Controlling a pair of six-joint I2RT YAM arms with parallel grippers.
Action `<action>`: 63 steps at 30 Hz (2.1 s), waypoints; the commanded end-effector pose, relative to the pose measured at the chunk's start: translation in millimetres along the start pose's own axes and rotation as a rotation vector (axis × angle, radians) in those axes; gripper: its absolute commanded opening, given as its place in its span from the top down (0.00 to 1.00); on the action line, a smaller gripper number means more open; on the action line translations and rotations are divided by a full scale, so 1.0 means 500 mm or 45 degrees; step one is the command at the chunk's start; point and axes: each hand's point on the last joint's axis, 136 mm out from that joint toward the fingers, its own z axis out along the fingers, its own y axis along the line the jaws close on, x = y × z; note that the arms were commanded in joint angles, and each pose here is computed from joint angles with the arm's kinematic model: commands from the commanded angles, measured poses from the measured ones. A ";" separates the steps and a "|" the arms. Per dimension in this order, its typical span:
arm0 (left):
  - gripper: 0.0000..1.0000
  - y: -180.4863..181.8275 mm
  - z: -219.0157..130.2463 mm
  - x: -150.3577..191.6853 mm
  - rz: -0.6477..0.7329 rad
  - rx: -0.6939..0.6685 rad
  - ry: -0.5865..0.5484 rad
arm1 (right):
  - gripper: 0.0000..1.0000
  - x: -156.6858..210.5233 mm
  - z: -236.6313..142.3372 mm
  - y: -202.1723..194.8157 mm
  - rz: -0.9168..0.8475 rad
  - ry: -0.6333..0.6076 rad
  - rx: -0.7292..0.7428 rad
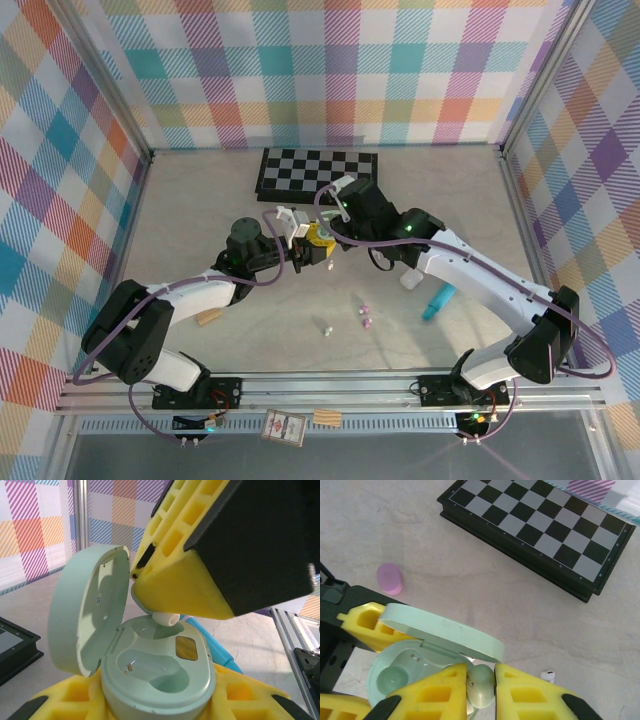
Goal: Insert the wireless bluetooth earbuds into the charging case
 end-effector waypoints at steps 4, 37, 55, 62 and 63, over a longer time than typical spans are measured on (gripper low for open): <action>0.71 -0.006 0.001 -0.067 0.077 0.030 -0.095 | 0.80 -0.010 -0.009 0.040 -0.002 0.002 -0.108; 0.71 -0.025 -0.003 -0.067 0.076 0.093 -0.120 | 0.54 -0.030 -0.038 0.016 0.373 -0.073 -0.257; 0.71 -0.025 -0.002 -0.066 0.070 0.095 -0.128 | 0.79 -0.017 -0.023 -0.005 0.478 -0.031 -0.237; 0.71 -0.003 0.000 -0.058 0.058 0.034 -0.117 | 0.82 -0.024 -0.056 -0.012 0.479 -0.070 -0.241; 0.71 -0.001 0.001 -0.058 0.057 0.031 -0.117 | 0.82 -0.022 -0.060 -0.012 0.480 -0.072 -0.243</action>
